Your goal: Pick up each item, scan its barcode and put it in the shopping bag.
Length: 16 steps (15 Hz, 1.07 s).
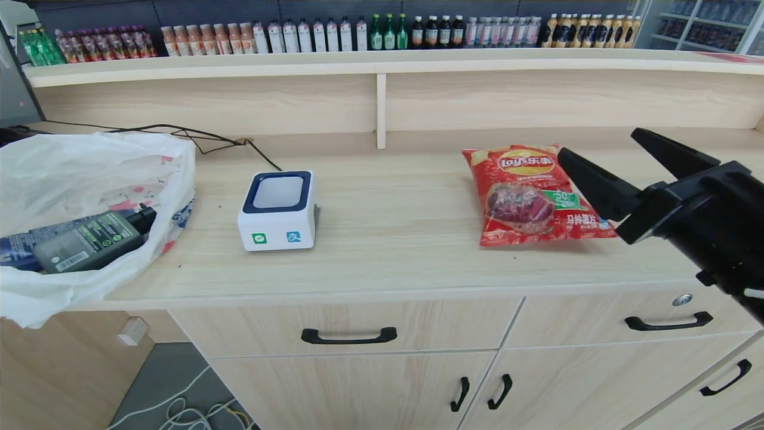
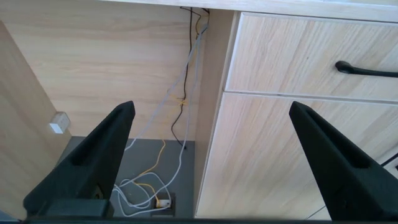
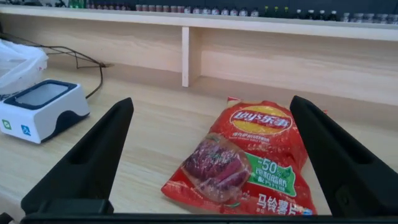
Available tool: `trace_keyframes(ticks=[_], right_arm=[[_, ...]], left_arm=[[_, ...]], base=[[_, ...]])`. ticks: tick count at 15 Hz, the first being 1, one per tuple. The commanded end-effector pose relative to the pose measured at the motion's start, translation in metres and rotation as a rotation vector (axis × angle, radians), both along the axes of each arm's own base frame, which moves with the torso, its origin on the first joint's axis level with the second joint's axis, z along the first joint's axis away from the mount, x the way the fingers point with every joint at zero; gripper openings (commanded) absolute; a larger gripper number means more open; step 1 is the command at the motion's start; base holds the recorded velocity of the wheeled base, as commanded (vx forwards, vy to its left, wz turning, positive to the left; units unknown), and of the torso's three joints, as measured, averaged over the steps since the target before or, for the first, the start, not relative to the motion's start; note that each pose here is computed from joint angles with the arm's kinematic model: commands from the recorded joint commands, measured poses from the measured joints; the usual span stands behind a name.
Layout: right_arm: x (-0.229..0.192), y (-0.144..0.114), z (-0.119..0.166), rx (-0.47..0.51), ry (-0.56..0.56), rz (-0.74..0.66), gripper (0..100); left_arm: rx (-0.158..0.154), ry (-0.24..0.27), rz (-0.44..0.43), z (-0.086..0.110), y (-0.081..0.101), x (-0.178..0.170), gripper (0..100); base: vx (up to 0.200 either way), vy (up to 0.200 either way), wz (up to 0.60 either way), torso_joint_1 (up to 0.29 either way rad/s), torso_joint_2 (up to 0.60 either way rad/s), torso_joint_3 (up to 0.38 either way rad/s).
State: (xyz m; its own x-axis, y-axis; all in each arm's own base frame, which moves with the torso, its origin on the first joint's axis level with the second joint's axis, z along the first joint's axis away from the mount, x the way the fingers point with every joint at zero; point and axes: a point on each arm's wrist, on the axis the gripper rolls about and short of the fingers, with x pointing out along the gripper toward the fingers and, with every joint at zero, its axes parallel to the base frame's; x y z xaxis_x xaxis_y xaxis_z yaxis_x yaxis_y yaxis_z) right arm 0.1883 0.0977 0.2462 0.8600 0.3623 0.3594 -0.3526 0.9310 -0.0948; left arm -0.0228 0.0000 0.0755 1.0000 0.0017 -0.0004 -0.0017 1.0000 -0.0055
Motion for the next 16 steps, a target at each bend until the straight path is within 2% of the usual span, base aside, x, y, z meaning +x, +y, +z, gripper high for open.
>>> trace_keyframes(ticks=[1, 4, 9, 12, 15, 16], right_arm=[[-0.003, -0.003, 0.013, 0.04, -0.039, -0.032, 100], [-0.003, -0.004, 0.008, 0.011, 0.005, -0.039, 100], [0.003, 0.004, 0.009, -0.015, 0.008, -0.006, 100], [0.009, 0.023, 0.003, -0.063, 0.015, 0.161, 100], [0.026, 0.041, 0.005, -0.059, 0.027, 0.192, 100], [0.029, 0.045, 0.009, -0.079, 0.065, 0.197, 100]], left_arm=[[0.001, 0.0, 0.0, 0.0, 0.0, 0.0, 100], [-0.001, 0.0, 0.0, 0.0, 0.0, 0.0, 100], [-0.001, 0.0, 0.0, 0.0, 0.0, 0.0, 100], [-0.001, 0.0, 0.0, 0.0, 0.0, 0.0, 100], [-0.001, 0.0, 0.0, 0.0, 0.0, 0.0, 100], [-0.001, 0.0, 0.0, 0.0, 0.0, 0.0, 100]], base=[[0.0, 0.0, 0.0, 0.0, 0.0, 0.0], [0.0, 0.0, 0.0, 0.0, 0.0, 0.0], [0.0, 0.0, 0.0, 0.0, 0.0, 0.0], [0.0, 0.0, 0.0, 0.0, 0.0, 0.0], [0.0, 0.0, 0.0, 0.0, 0.0, 0.0], [0.0, 0.0, 0.0, 0.0, 0.0, 0.0]])
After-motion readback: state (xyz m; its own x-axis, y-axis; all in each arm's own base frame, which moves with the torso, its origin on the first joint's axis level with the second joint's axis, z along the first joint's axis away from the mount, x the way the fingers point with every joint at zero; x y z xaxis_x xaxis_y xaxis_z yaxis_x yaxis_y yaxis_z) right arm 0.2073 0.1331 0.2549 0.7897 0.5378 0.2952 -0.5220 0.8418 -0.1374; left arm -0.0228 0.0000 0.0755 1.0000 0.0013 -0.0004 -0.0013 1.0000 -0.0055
